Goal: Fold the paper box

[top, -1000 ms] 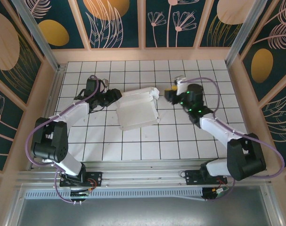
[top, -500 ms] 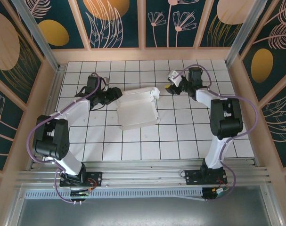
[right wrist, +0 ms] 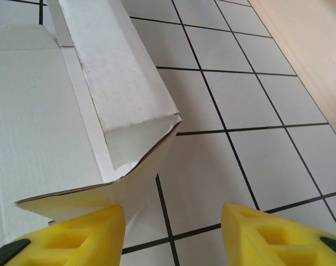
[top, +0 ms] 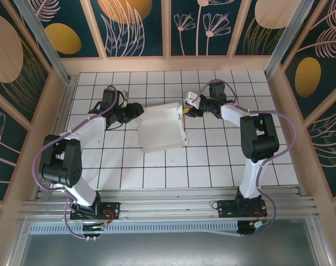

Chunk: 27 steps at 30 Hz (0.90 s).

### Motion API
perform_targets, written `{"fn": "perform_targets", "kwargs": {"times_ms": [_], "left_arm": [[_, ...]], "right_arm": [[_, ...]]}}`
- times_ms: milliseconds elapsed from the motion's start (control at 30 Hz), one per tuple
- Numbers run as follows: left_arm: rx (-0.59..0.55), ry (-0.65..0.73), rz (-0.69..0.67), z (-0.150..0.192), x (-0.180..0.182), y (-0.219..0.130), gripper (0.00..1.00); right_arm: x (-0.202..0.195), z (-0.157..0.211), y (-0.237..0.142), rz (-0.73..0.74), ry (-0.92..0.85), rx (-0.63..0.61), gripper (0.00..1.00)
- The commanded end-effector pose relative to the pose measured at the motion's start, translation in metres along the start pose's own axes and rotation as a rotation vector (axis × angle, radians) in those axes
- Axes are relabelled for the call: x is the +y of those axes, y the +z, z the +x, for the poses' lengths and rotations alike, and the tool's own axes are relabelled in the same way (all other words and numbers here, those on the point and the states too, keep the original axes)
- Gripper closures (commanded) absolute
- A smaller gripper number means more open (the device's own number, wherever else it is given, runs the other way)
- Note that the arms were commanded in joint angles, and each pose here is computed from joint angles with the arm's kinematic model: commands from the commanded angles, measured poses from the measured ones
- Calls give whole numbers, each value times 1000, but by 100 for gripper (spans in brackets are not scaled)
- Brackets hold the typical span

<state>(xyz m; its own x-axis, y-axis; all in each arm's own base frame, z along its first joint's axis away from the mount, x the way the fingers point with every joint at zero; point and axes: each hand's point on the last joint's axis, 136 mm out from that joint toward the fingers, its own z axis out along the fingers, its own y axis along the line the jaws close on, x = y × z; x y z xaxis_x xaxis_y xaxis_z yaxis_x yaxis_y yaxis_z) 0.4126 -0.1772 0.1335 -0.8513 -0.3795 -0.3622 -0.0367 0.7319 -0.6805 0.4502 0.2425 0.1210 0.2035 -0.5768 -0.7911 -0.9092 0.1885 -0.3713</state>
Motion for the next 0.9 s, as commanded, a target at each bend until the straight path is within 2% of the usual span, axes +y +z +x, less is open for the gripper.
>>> {"fn": "perform_targets", "kwargs": {"times_ms": [0, 200, 467, 733, 867], "left_arm": [[12, -7, 10, 0, -2, 3, 51], [21, -13, 12, 2, -1, 5, 52], [17, -10, 15, 2, -3, 3, 52], [13, -20, 25, 2, -4, 3, 52], [19, -24, 34, 3, -5, 4, 52]], "right_arm": [[4, -13, 7, -37, -38, -38, 50], [12, -18, 18, -98, -12, -53, 50], [33, -26, 20, -257, 52, -91, 46], [37, -26, 26, -264, 160, -97, 45], [38, -32, 33, -258, 172, -108, 42]]}}
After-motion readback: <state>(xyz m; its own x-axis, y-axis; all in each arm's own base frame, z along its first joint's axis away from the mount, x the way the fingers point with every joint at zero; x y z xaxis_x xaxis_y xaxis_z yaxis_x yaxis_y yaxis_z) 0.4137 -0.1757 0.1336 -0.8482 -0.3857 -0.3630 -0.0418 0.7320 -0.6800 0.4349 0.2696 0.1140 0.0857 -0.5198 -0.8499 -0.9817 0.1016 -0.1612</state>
